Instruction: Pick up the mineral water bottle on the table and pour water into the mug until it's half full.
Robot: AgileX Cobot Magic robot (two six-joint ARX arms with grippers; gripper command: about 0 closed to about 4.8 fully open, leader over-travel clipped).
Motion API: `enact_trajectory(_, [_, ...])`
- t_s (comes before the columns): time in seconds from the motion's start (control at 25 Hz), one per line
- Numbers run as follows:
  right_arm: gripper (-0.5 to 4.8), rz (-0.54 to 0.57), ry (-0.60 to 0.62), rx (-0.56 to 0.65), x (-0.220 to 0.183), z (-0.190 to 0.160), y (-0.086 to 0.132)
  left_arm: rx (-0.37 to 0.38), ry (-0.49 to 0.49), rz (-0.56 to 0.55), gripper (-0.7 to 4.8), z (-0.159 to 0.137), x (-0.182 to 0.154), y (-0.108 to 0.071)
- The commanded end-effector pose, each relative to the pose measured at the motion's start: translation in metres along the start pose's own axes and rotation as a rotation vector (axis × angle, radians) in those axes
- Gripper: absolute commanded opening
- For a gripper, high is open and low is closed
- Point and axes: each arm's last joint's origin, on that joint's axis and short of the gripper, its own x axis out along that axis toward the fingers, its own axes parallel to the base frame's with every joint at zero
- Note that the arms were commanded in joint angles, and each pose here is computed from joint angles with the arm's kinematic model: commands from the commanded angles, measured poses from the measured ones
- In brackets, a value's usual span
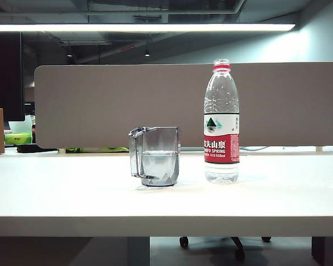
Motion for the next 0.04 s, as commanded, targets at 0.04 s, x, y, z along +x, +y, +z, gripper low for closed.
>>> enact_trajectory(0.04, [-0.01,-0.005,-0.006,-0.003,0.0002,-0.0003,-0.0002,0.004,-0.015,-0.005,0.21,0.0027,-0.0004,-0.0004])
